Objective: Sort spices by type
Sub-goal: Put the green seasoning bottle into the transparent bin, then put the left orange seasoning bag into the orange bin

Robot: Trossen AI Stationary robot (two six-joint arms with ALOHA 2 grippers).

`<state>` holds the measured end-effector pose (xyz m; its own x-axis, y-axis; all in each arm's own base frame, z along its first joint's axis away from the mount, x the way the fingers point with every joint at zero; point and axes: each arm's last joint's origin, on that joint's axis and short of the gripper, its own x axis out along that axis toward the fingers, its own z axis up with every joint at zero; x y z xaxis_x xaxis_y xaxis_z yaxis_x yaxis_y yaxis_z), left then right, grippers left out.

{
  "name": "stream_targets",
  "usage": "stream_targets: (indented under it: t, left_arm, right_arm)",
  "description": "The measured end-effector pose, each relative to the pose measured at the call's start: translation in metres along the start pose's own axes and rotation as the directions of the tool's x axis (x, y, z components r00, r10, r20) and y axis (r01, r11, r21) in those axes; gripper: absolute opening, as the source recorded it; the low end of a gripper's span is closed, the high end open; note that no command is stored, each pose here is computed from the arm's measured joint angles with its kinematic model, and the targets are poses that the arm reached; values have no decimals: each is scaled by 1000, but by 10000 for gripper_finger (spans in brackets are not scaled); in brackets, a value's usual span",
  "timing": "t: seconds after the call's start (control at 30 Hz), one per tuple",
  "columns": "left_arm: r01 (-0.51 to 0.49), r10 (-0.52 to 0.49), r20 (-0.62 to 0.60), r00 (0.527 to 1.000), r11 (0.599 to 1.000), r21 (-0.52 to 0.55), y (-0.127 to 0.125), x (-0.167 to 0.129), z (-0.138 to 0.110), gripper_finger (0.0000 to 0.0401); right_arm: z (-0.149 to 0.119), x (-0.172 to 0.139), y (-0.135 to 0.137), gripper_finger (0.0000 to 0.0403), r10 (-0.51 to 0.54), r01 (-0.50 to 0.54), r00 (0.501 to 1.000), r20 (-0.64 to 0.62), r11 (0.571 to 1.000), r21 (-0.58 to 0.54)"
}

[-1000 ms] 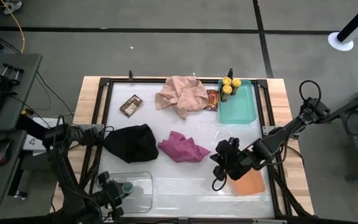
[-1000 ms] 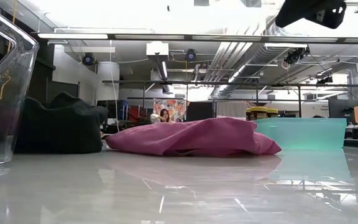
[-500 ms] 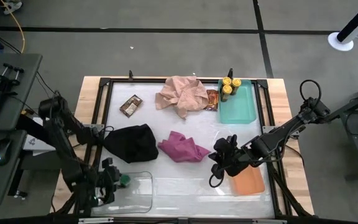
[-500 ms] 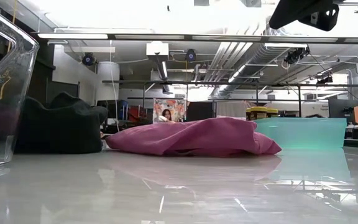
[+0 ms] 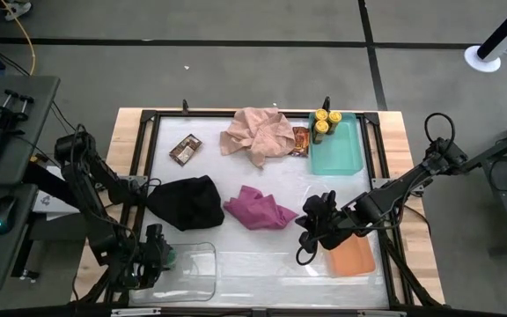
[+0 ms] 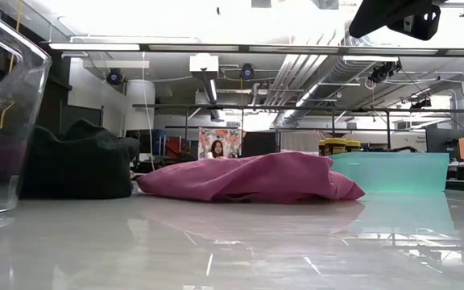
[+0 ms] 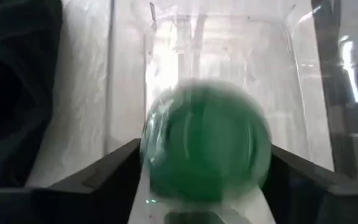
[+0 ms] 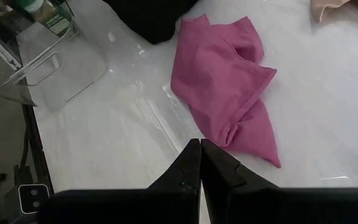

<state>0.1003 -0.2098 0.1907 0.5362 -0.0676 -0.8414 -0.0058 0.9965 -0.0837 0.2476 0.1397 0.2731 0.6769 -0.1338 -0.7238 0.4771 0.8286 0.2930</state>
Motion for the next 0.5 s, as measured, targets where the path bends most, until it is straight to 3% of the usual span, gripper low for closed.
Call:
stream_targets:
  t: [0.13, 0.5]
  left_arm:
    - [6, -6, -41, 999, 1000, 0, 0, 0, -1, 301]
    - [34, -35, -21, 999, 999, -31, 0, -25, 21, 293]
  right_arm:
    - [0, 0, 0, 0, 0, 0, 1000, 0, 1000, 0]
    - [0, 0, 0, 0, -1, 1, 1000, 0, 1000, -11]
